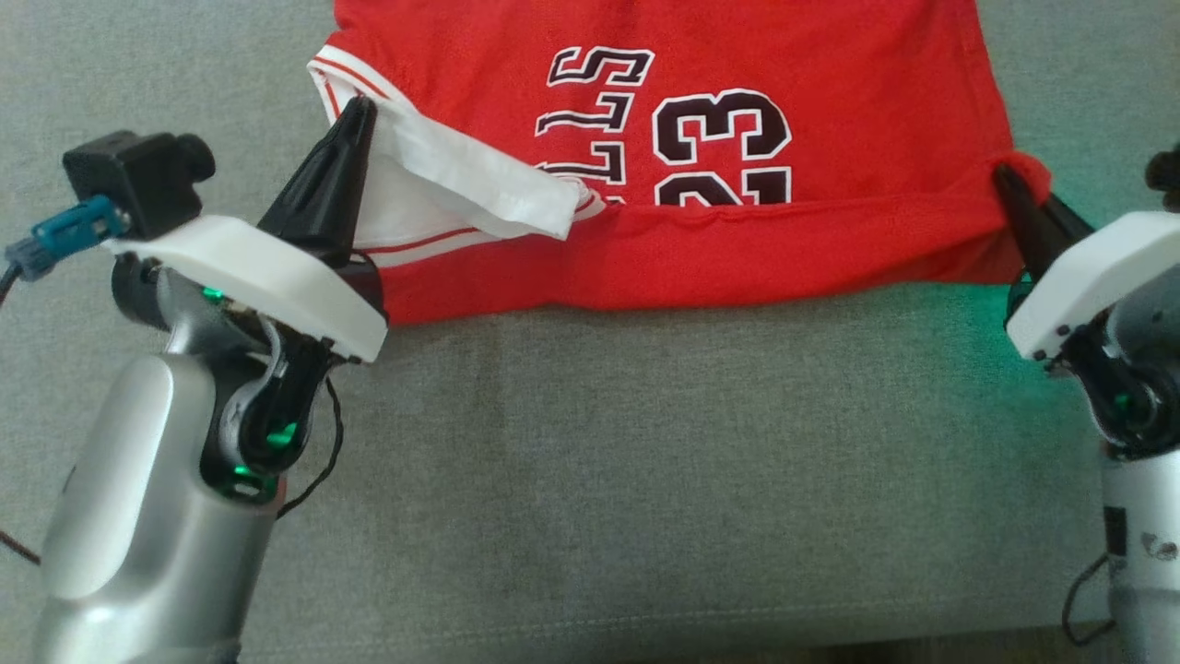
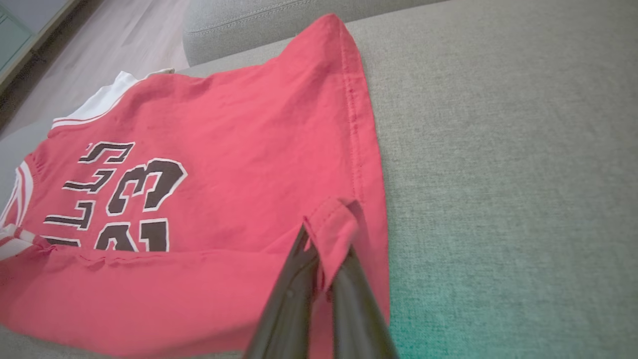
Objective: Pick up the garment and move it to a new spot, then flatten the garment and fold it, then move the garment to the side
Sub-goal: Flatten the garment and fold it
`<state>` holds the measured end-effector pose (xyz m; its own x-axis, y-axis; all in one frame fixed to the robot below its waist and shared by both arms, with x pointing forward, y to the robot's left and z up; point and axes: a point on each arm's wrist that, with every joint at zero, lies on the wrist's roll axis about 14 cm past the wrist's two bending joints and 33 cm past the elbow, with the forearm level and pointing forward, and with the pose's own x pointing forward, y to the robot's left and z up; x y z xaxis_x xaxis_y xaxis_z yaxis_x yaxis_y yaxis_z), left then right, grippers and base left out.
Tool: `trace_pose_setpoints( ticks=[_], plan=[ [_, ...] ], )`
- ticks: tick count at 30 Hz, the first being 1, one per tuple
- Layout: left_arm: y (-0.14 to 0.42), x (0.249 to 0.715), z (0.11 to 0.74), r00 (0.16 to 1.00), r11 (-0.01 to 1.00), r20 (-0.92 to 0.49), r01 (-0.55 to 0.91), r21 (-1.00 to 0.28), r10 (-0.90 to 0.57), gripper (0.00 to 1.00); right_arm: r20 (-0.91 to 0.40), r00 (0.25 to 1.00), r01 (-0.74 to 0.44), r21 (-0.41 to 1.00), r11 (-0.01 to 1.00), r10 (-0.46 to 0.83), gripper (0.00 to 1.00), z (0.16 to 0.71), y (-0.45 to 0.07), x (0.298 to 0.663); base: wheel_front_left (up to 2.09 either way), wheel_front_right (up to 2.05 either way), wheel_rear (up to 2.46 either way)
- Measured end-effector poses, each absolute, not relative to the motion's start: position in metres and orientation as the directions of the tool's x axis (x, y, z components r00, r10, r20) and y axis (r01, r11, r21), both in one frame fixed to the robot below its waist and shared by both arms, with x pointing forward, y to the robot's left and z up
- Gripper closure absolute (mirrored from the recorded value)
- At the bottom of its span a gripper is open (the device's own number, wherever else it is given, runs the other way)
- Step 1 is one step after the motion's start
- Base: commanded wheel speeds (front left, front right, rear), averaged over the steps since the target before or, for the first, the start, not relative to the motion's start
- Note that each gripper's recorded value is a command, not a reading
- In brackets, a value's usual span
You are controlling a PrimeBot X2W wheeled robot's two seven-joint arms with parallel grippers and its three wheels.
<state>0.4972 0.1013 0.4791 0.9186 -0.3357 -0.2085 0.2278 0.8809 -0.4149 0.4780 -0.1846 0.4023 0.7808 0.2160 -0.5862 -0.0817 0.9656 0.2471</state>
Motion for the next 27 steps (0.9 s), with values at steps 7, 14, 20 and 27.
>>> trace_pose_setpoints(
  ticks=[7,14,20,27],
  plan=[
    [0.106,0.510,0.483,0.931,0.887,-0.181,0.226,-0.402,-0.319,1.00,-0.598,0.774,-0.083,0.232,0.969,0.209,1.00,0.399,-0.184,0.488,0.00,0.00,0.00],
    [0.106,0.519,0.481,0.934,0.892,-0.171,0.227,-0.391,-0.313,1.00,-0.616,0.763,-0.086,0.207,0.974,0.198,1.00,0.395,-0.184,0.494,0.00,0.00,0.00],
    [0.100,0.522,0.462,0.921,0.903,-0.227,0.222,-0.367,-0.318,0.02,-0.611,0.771,-0.085,0.182,0.980,0.180,0.00,0.394,-0.186,0.501,0.00,0.00,0.00],
    [0.108,0.514,0.454,0.929,0.928,-0.250,0.185,-0.323,-0.273,0.00,-0.551,0.817,-0.107,0.146,0.983,0.171,0.00,0.410,-0.187,0.499,0.00,0.00,0.00]
  ],
)
